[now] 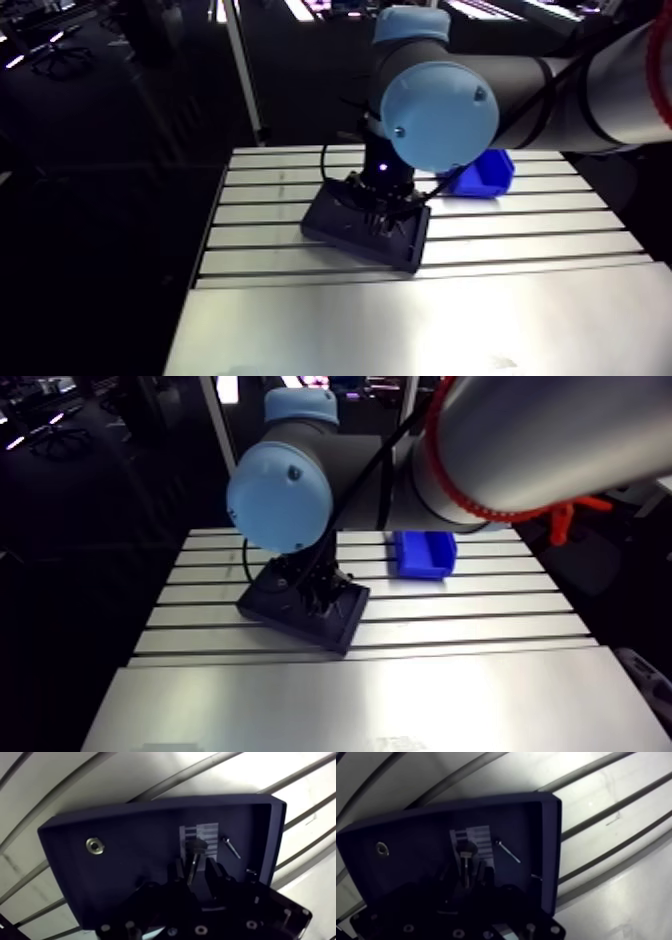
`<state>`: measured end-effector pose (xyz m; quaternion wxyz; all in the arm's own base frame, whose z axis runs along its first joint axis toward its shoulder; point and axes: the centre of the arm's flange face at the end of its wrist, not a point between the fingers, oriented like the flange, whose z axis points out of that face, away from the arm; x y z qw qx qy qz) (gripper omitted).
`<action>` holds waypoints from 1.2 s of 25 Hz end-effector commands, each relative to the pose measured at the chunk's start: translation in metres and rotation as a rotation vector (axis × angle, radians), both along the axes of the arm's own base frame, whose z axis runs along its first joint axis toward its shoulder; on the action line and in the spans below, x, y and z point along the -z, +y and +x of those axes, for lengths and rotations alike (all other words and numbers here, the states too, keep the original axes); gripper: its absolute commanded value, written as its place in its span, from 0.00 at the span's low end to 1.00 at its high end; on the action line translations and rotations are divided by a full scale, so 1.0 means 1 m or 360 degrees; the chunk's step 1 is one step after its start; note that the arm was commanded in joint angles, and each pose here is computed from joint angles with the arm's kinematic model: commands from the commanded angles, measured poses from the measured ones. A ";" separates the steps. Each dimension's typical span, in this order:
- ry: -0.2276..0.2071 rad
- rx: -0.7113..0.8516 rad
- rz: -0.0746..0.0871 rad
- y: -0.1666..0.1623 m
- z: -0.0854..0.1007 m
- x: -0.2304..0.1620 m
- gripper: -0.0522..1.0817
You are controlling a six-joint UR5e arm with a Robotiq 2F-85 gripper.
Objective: Pick up the M10 bolt from the tray and put it into the blue bin.
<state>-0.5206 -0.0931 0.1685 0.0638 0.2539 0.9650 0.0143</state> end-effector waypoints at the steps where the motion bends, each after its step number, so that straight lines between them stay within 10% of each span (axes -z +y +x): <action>1: -0.0001 0.0000 0.0000 0.000 0.000 0.001 0.62; 30: 0.0002 0.0000 0.0000 0.000 -0.001 0.003 0.72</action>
